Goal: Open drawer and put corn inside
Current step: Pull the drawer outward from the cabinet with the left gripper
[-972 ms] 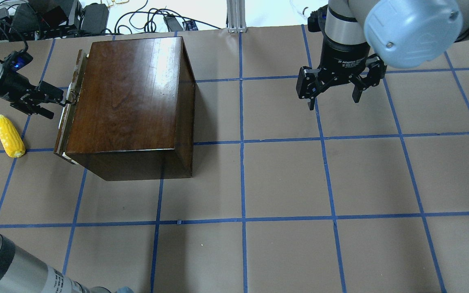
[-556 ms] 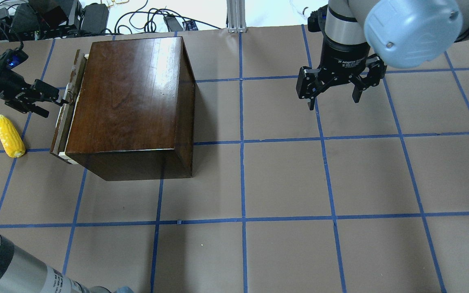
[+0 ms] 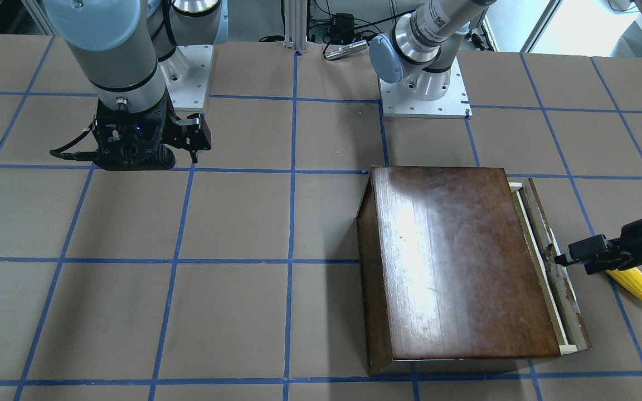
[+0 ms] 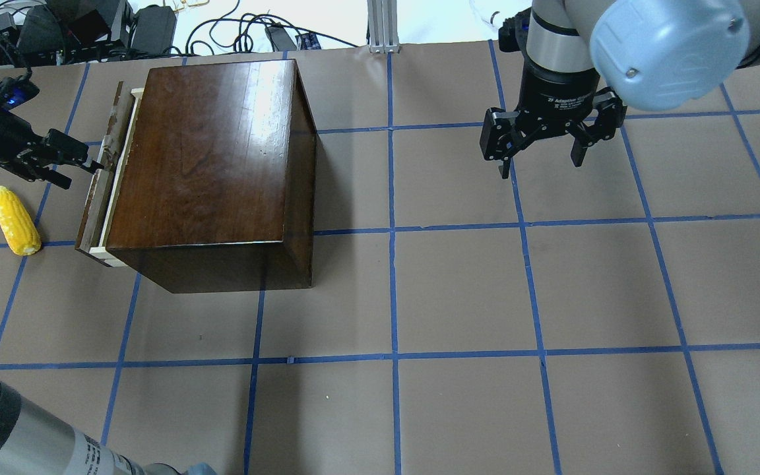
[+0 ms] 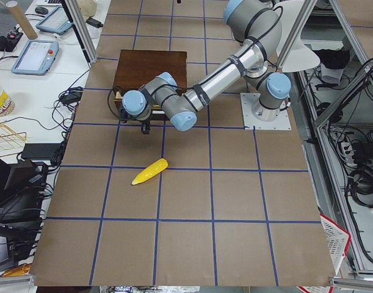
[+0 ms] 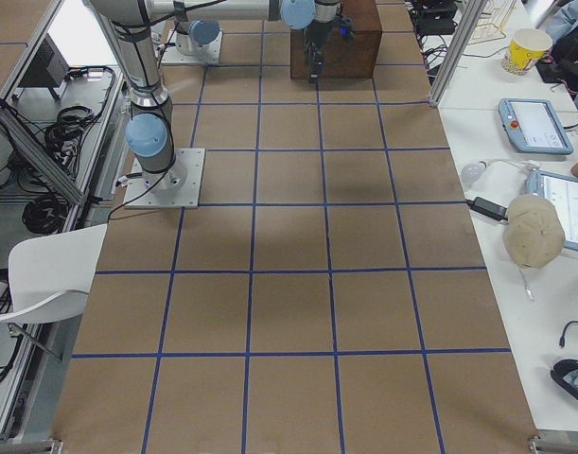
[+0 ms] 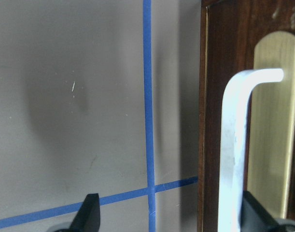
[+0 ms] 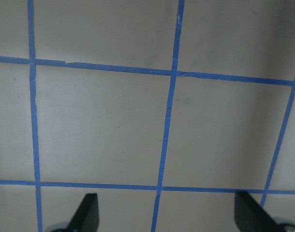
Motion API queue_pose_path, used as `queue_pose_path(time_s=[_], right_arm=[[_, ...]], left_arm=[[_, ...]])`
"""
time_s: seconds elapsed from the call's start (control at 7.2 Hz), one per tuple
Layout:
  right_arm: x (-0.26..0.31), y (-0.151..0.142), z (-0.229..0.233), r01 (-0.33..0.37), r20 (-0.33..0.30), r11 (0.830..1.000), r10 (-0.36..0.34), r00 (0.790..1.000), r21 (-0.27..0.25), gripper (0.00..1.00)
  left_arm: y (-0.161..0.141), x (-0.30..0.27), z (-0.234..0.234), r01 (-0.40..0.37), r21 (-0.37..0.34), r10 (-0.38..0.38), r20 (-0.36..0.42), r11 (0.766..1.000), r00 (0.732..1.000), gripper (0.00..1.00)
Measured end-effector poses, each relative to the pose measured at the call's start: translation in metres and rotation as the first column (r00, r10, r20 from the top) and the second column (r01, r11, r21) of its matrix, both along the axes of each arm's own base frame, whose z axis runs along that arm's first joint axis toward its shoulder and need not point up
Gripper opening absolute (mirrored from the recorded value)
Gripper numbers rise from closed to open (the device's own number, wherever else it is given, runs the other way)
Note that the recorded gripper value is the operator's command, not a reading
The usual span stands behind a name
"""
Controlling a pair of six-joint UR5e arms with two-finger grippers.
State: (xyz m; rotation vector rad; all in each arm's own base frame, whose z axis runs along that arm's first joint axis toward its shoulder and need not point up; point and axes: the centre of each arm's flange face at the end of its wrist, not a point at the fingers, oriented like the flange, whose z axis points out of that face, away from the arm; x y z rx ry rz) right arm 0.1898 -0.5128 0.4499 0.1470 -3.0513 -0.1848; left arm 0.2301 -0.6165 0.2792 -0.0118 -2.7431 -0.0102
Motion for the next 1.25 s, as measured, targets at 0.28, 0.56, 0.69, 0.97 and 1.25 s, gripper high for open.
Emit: queue_pose_path(time_s=[0.28, 0.56, 0.69, 0.97, 1.25], right_arm=[[0.0, 0.0, 0.0, 0.0, 0.0, 1.0, 0.0, 1.0, 0.0, 1.0], [0.0, 0.0, 0.0, 0.0, 0.0, 1.0, 0.0, 1.0, 0.0, 1.0], [0.0, 0.0, 0.0, 0.0, 0.0, 1.0, 0.0, 1.0, 0.0, 1.0], [0.0, 0.0, 0.0, 0.0, 0.0, 1.0, 0.0, 1.0, 0.0, 1.0], [0.0, 0.0, 0.0, 0.0, 0.0, 1.0, 0.0, 1.0, 0.0, 1.0]], left_arm=[[0.003, 0.01, 0.0, -0.013, -0.004, 0.013, 0.003, 1.0, 1.0, 1.0], [0.003, 0.015, 0.002, -0.011, -0.004, 0.011, 0.026, 1.0, 1.0, 1.0], [0.003, 0.017, 0.003, -0.009, -0.002, 0.009, 0.037, 1.0, 0.999, 1.0], [0.005, 0.024, 0.005, -0.016, -0.006, 0.016, 0.048, 1.0, 0.999, 1.0], [0.006, 0.031, 0.006, -0.024, -0.011, 0.024, 0.054, 1.0, 0.998, 1.0]])
